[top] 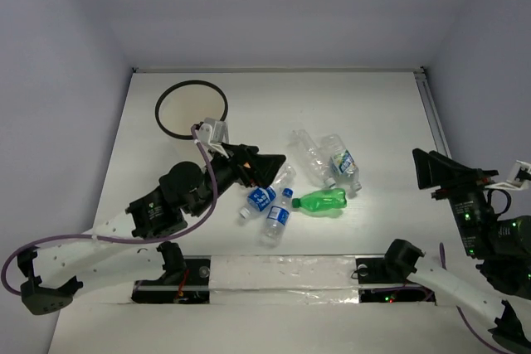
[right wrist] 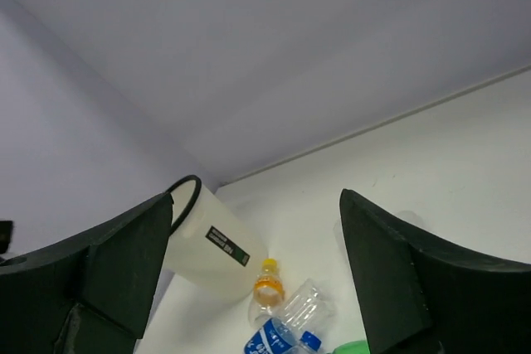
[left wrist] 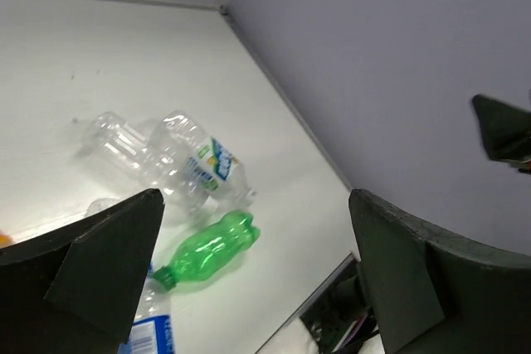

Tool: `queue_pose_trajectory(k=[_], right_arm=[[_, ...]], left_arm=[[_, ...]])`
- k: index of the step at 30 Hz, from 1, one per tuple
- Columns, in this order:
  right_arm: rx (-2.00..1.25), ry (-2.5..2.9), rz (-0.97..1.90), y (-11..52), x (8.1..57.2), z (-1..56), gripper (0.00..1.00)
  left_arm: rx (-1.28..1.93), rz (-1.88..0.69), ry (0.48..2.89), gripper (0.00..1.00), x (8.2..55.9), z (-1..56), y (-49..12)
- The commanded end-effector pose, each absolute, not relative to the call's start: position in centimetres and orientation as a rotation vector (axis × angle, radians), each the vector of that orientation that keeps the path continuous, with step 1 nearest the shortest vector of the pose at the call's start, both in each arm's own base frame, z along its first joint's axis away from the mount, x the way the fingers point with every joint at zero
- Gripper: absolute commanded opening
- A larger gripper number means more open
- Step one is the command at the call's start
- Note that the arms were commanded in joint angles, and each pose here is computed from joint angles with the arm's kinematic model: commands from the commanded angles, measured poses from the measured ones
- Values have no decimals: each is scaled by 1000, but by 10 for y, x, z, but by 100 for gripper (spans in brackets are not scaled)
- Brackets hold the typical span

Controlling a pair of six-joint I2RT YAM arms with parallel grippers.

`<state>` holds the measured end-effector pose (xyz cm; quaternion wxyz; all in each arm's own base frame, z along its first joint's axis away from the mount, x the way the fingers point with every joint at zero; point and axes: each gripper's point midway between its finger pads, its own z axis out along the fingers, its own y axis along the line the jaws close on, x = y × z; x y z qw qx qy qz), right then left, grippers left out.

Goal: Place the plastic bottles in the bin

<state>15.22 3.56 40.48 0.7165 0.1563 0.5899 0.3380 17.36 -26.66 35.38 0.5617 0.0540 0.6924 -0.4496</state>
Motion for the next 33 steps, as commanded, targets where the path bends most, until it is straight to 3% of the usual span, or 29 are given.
queue_pose_trajectory(k=[1, 3, 4, 5, 6, 7, 8, 10, 11, 12, 17, 18, 19, 21, 22, 26, 29, 33], right_arm=[[331, 1282, 788, 31, 142, 408, 86], [330, 1277, 817, 32, 140, 408, 75], [328, 1280, 818, 32, 140, 408, 71], [327, 1289, 812, 34, 141, 407, 61], [326, 1312, 789, 36, 145, 403, 50], [321, 1324, 781, 39, 147, 401, 50], [319, 1338, 768, 41, 149, 399, 36], [291, 1373, 744, 49, 154, 394, 17], [258, 1402, 734, 59, 158, 390, 4], [239, 1414, 728, 64, 160, 389, 0], [160, 1468, 718, 90, 171, 375, 0], [151, 1485, 706, 95, 175, 370, 0], [148, 1488, 705, 98, 176, 370, 0], [133, 1497, 710, 103, 178, 369, 6], [117, 1506, 711, 108, 179, 367, 16], [84, 1515, 717, 118, 183, 363, 50], [66, 1535, 716, 125, 185, 358, 58], [64, 1554, 705, 126, 186, 351, 59]], left_arm=[[98, -984, 1678, 92, 181, 332, -259], [112, -976, 1691, 80, 181, 323, -261], [134, -977, 1703, 63, 180, 318, -265], [138, -975, 1708, 52, 180, 315, -267], [154, -965, 1733, 32, 181, 305, -273], [167, -960, 1749, 23, 182, 299, -277], [182, -946, 1775, 15, 182, 291, -280], [200, -889, 1832, 0, 187, 271, -287], [215, -844, 1870, 0, 187, 258, -287], [219, -815, 1891, 0, 187, 250, -288], [221, -570, 2053, 0, 197, 182, -279], [223, -542, 2074, 5, 196, 171, -277], [218, -519, 2097, 17, 197, 160, -276], [224, -520, 2111, 30, 195, 149, -277], [243, -542, 2125, 42, 192, 144, -282], [302, -615, 2134, 57, 188, 138, -303], [358, -629, 2164, 59, 183, 128, -318], [396, -677, 2182, 59, 177, 122, -329]])
